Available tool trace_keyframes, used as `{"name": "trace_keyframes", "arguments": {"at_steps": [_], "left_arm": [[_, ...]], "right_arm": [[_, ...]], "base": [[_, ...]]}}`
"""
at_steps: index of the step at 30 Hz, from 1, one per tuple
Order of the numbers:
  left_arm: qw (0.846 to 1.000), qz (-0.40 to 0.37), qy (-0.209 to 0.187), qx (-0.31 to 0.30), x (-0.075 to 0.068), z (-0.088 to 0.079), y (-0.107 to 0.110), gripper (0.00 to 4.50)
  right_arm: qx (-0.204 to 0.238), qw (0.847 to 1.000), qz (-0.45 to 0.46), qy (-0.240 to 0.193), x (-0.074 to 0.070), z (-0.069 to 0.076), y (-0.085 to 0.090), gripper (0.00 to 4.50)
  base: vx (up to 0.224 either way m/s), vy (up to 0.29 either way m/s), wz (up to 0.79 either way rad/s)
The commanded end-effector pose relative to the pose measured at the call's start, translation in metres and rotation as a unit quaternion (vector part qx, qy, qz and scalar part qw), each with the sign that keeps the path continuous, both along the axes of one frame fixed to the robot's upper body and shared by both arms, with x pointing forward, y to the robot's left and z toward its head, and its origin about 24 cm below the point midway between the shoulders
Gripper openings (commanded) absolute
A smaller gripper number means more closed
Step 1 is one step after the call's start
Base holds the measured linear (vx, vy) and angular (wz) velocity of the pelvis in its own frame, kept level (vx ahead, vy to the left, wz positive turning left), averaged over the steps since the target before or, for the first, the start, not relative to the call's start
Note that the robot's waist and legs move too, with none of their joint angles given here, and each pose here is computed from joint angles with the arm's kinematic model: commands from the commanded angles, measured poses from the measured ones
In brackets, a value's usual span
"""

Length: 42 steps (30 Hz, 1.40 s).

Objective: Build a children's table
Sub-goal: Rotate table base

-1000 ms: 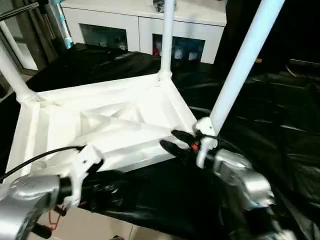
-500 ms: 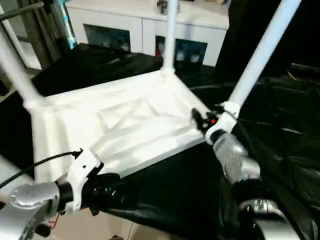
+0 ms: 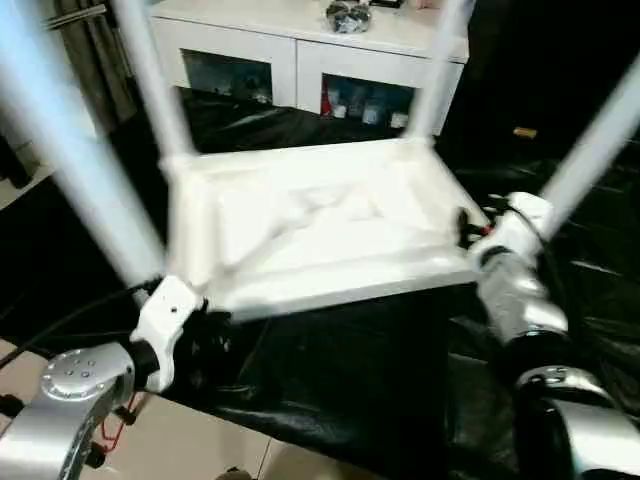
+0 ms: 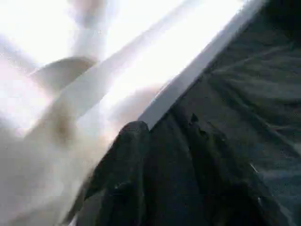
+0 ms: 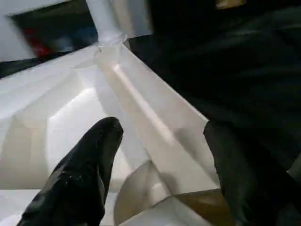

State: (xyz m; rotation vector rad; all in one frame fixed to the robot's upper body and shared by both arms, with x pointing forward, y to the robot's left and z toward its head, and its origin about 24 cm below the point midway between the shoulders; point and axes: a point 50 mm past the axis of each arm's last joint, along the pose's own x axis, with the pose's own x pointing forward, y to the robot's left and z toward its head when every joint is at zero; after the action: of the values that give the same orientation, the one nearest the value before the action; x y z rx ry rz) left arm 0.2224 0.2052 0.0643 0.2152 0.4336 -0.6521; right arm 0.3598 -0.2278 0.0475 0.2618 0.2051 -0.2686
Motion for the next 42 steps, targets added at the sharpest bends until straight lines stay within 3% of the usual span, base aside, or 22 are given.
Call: {"name": "trace_keyframes", "arguments": {"at_steps": [1,8,10,13,15,18,20,22,27,28,31,35,42], "left_arm": [[1.000,0.008,-0.009,-0.003,0.002,0.000,0.000,1.69],[0.998,0.000,-0.011,-0.055,-0.010,0.001,0.007,1.69],[0.998,0.011,-0.004,-0.059,-0.013,0.001,0.017,2.00],[0.997,0.053,-0.024,-0.058,-0.011,0.003,0.036,2.06],[0.994,0.080,-0.039,-0.058,-0.011,0.004,0.051,2.31],[0.993,0.084,-0.046,-0.070,-0.014,0.007,0.058,2.43],[0.989,0.078,-0.062,-0.109,-0.017,0.017,0.064,2.66],[0.988,0.073,-0.072,-0.117,-0.017,0.021,0.064,2.82],[0.982,0.073,-0.110,-0.135,-0.007,0.030,0.065,3.13],[0.980,0.086,-0.125,-0.130,0.001,0.030,0.067,3.20],[0.978,0.096,-0.136,-0.126,0.010,0.028,0.066,3.53],[0.978,0.109,-0.135,-0.117,0.017,0.025,0.066,3.80],[0.973,0.094,-0.145,-0.154,0.025,0.028,0.056,4.33]], "right_arm": [[-0.011,0.999,-0.044,-0.002,-0.004,0.004,-0.020,3.23],[-0.055,0.997,0.047,-0.032,-0.008,0.008,-0.011,3.23],[-0.072,0.993,0.084,-0.039,-0.012,0.009,-0.005,3.23],[-0.084,0.990,0.110,-0.039,-0.027,0.003,0.001,3.23],[-0.086,0.983,0.154,-0.053,-0.048,-0.001,0.011,3.23],[-0.085,0.978,0.180,-0.065,-0.062,-0.001,0.014,3.23],[-0.078,0.966,0.234,-0.082,-0.080,0.001,0.015,3.23],[-0.079,0.961,0.251,-0.085,-0.086,0.002,0.014,3.23],[-0.093,0.964,0.238,-0.076,-0.102,0.005,0.000,3.23],[-0.096,0.964,0.239,-0.068,-0.112,0.004,-0.002,3.23],[-0.097,0.962,0.253,-0.045,-0.124,-0.002,-0.002,3.23],[-0.107,0.960,0.257,-0.026,-0.128,-0.008,-0.001,3.23],[-0.096,0.961,0.259,-0.013,-0.124,-0.009,0.001,3.23]], "base": [[0.000,0.000,0.00],[0.000,0.000,0.00],[0.000,0.000,0.00],[0.000,0.000,0.00],[0.000,0.000,0.00],[0.000,0.000,0.00],[0.000,0.000,0.00],[0.000,0.000,0.00],[0.000,0.000,0.00],[0.000,0.000,0.00],[0.000,0.000,0.00],[0.000,0.000,0.00],[0.000,0.000,0.00]]}}
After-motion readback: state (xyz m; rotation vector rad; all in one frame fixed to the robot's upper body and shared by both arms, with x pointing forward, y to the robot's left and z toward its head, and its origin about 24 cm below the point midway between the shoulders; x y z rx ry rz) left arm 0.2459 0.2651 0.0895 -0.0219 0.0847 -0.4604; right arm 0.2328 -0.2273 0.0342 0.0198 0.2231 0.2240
